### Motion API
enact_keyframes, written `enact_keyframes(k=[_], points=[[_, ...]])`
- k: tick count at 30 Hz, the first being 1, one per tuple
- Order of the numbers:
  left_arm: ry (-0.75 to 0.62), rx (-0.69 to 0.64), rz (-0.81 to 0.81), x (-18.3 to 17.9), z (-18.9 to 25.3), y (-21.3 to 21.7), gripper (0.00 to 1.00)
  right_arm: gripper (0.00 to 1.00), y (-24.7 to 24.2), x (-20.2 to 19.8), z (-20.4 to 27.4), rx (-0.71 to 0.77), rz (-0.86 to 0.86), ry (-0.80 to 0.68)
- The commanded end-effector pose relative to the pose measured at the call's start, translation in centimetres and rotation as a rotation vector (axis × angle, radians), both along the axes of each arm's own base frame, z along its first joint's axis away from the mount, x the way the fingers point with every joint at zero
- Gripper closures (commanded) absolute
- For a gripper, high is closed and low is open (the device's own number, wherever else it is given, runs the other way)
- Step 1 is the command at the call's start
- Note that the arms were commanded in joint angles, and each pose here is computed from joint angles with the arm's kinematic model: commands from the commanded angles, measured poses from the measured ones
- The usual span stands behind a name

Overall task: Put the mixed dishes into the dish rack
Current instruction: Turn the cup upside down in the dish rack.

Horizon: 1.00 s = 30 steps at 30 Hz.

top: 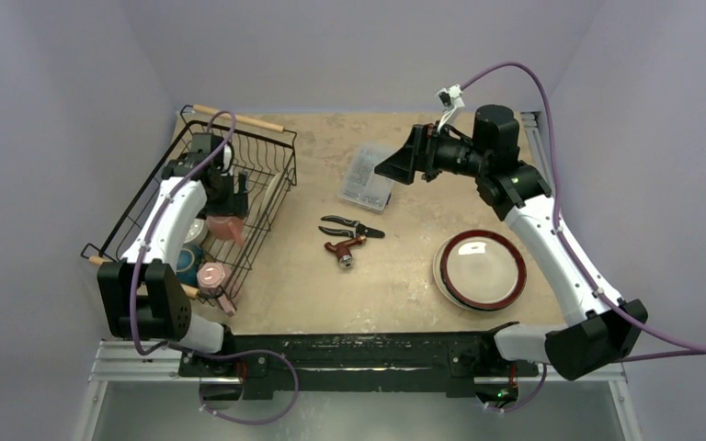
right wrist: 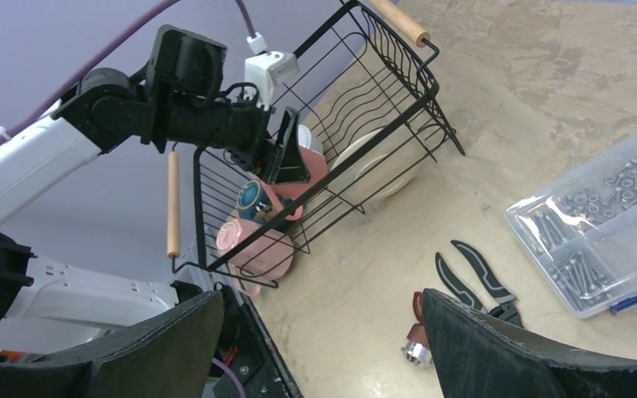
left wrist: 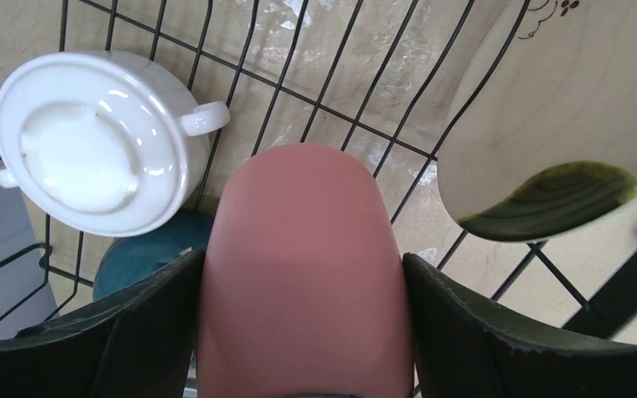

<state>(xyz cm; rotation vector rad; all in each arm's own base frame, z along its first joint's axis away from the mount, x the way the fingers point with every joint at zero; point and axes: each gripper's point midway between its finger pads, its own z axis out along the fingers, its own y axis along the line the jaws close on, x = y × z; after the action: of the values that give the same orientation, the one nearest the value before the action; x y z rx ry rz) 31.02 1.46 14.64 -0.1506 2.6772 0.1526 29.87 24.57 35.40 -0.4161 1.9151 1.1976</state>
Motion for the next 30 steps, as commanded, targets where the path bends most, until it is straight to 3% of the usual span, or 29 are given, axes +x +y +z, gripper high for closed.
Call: enact_keyframes(k=[1, 6, 18, 30], points=[[-0.063, 0.027, -0.064, 2.4, 0.4, 0.4, 1.0, 0.1, 0.4, 0.5, 1.6, 0.013, 0.022, -0.048], [0.059, 0.025, -0.071, 0.6, -2.0, 0.5, 1.0, 0.1, 0.3, 0.7, 1.7, 0.011, 0.013, -0.054], [0.125, -0.044, -0.023, -2.6, -4.6, -0.5, 0.97, 0.09, 0.5, 1.4, 0.6, 0.001, 0.01, -0.038], [0.173, -0.019, 0.018, -4.1, -5.4, 0.1, 0.63, 0.09, 0.6, 1.4, -0.3, -0.001, 0.013, -0.021]])
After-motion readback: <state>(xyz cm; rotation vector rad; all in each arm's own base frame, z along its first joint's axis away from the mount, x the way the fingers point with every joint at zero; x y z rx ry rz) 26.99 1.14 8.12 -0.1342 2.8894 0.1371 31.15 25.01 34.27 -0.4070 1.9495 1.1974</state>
